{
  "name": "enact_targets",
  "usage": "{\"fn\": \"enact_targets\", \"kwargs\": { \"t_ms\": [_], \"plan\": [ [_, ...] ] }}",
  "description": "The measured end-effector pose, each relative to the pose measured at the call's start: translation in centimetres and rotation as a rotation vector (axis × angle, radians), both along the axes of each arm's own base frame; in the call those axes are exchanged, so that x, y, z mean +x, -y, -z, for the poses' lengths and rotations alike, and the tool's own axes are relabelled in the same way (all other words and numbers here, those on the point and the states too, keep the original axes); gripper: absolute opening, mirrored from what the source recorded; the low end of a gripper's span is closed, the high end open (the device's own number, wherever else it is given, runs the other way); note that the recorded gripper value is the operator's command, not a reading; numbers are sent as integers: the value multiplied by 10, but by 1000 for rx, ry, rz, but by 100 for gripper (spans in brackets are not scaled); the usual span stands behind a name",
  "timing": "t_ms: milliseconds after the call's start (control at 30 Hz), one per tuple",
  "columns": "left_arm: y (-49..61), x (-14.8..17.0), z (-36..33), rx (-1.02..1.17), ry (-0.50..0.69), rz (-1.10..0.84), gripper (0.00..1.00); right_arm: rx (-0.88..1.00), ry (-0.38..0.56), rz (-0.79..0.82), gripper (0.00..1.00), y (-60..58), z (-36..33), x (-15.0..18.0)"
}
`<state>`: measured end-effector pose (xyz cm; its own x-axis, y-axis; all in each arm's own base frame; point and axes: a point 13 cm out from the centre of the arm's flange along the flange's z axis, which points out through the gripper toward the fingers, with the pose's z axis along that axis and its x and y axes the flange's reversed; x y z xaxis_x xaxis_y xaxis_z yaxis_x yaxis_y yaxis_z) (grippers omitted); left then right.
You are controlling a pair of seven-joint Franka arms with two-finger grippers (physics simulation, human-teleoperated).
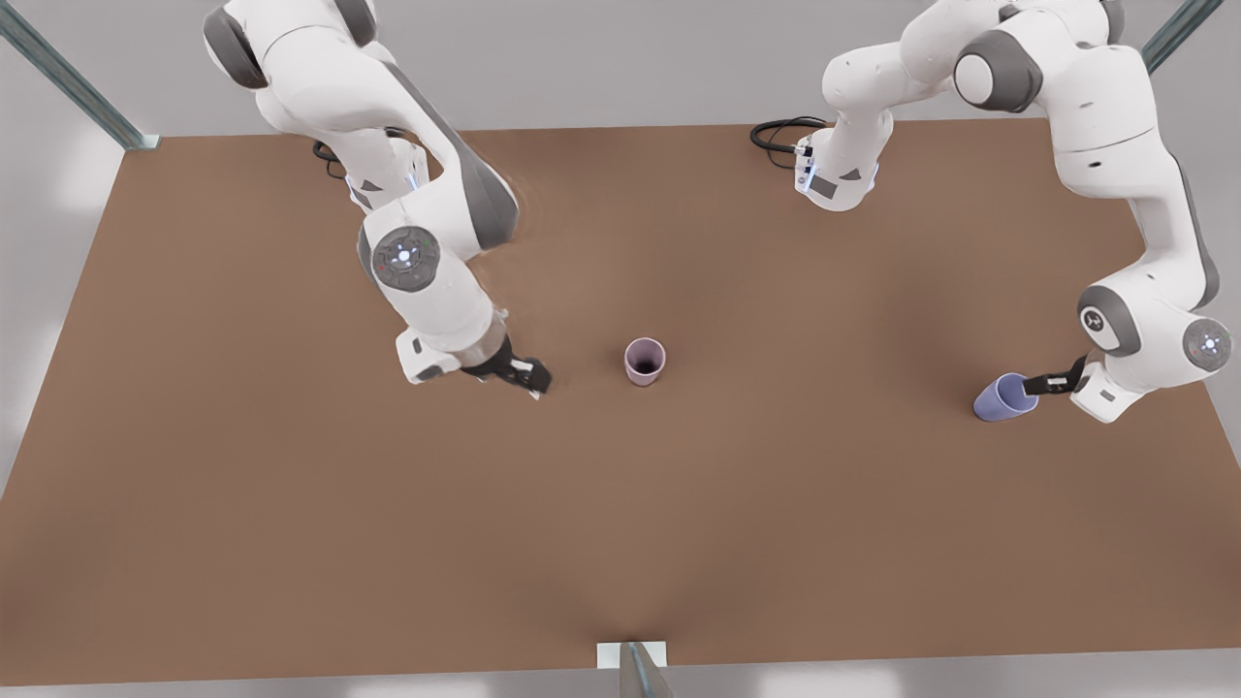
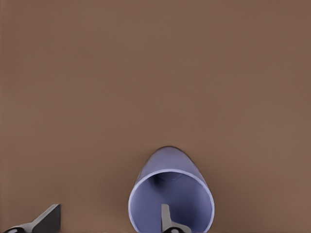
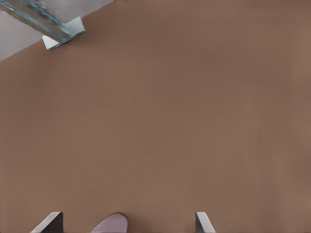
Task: Stack the cups, with the pink cup at the bottom and the purple cup at the top
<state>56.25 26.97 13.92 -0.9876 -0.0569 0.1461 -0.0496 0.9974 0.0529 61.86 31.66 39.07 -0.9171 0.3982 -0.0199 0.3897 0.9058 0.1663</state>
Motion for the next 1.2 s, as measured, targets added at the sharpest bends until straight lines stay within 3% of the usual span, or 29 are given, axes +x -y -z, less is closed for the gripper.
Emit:
{"fn": "enact_targets", "kwargs": {
  "t_ms": [133, 233, 267, 300, 367, 567, 967, 1100, 1200],
  "plan": [
    [-1, -8, 20, -3, -17, 12, 100, -105, 13, 109, 100, 208, -59, 6],
    [0, -10, 32, -7, -27, 19, 100, -154, -11, 83, 100, 262, -72, -3],
    [-1, -11, 36, -8, -30, 19, 90, -164, -21, 50, 100, 261, -73, -6],
    [-1, -12, 38, -9, -31, 20, 66, -172, -31, 13, 100, 256, -72, -10],
    [-2, -13, 41, -8, -34, 21, 42, -186, -69, -55, 100, 246, -58, -14],
    [6, -17, 48, -39, -30, -18, 22, -215, -89, -97, 100, 285, -55, 1],
    [36, 9, 19, -59, 30, 19, 21, -239, -50, -165, 100, 317, -81, 7],
    [134, 52, -51, -60, 105, 174, 21, -239, -19, -191, 100, 314, -96, 11],
    [226, 65, -89, -77, 136, 271, 21, -237, -10, -221, 100, 305, -94, 17]
  ]
}}
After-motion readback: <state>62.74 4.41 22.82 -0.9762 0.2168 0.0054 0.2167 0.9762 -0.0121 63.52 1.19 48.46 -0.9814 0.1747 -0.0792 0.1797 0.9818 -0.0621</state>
